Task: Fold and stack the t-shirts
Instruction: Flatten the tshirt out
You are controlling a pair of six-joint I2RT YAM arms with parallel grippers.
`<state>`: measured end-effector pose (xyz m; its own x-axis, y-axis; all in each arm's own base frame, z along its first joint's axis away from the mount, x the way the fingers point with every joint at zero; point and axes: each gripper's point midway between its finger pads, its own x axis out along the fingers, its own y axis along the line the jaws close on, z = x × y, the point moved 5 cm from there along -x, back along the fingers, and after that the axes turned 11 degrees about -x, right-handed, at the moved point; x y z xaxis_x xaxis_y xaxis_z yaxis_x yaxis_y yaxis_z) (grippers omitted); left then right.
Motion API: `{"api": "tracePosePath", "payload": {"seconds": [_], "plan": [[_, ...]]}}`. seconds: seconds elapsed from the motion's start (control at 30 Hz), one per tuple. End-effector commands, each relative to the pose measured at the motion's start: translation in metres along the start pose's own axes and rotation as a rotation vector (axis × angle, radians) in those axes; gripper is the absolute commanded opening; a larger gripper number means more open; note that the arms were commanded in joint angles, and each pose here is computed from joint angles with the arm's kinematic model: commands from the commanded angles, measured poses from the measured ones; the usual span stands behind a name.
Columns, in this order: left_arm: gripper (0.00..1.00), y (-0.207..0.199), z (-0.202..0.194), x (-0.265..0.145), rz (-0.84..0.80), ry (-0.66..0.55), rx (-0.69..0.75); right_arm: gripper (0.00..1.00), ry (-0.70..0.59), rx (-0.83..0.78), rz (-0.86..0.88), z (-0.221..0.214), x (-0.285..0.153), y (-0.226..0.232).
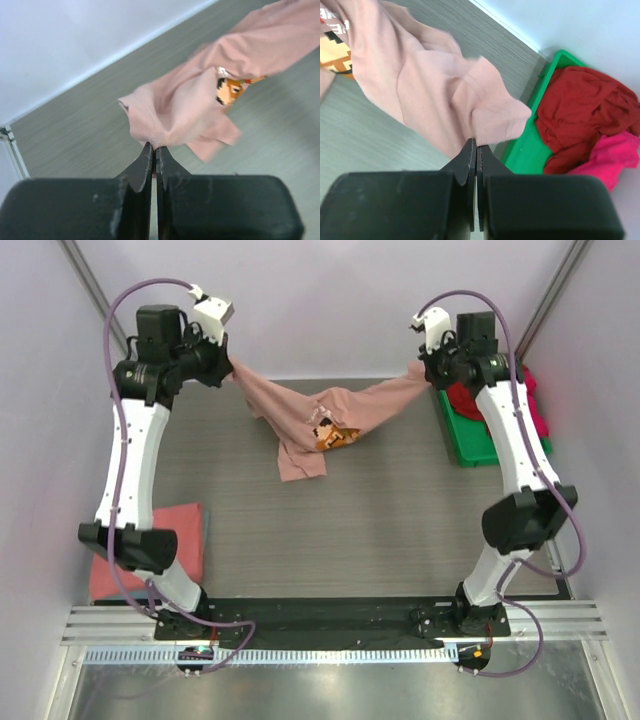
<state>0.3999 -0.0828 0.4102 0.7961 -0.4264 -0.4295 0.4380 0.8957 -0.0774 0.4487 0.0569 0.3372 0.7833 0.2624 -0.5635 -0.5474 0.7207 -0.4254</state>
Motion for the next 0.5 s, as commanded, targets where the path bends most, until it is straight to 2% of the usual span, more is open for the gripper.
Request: {"api": "tracePosePath", "payload": {"seconds": [0.0,0.03,0.07,0.13,0.17,0.2,0.27,0.3,0.37,0.4,0.47], "plan": [[0.0,-0.012,-0.025,-0.019,-0.042,0.077,0.0,0.01,-0.124,-0.057,-0.055,0.019,-0.071,0.009],[0.0,-0.015,-0.045,-0.024,-0.049,0.136,-0.022,0.01,-0.117,-0.075,-0.046,0.014,-0.077,0.017],[0.0,-0.023,-0.05,-0.041,-0.059,0.133,-0.025,0.01,-0.102,-0.075,-0.033,0.007,-0.082,0.025],[0.0,-0.033,-0.092,-0.049,-0.102,0.256,-0.064,0.01,-0.069,-0.096,0.017,-0.012,-0.092,0.047],[0.0,-0.041,-0.1,-0.066,-0.109,0.256,-0.069,0.01,-0.01,-0.09,0.07,-0.033,-0.087,0.063],[0.0,-0.051,-0.135,-0.068,-0.162,0.36,-0.126,0.01,0.009,-0.087,0.084,-0.041,-0.091,0.069],[0.03,-0.068,-0.158,-0.092,-0.224,0.392,-0.135,0.01,0.094,-0.084,0.135,-0.069,-0.083,0.085],[0.03,-0.076,-0.183,-0.095,-0.251,0.464,-0.153,0.01,0.119,-0.086,0.142,-0.077,-0.08,0.089],[0.16,-0.084,-0.197,-0.103,-0.287,0.477,-0.128,0.01,0.181,-0.106,0.159,-0.093,-0.07,0.093],[0.39,-0.087,-0.204,-0.103,-0.296,0.476,-0.107,0.01,0.212,-0.104,0.165,-0.101,-0.065,0.095],[0.57,-0.08,-0.202,-0.094,-0.259,0.45,-0.074,0.01,0.264,-0.1,0.178,-0.11,-0.051,0.096]]}}
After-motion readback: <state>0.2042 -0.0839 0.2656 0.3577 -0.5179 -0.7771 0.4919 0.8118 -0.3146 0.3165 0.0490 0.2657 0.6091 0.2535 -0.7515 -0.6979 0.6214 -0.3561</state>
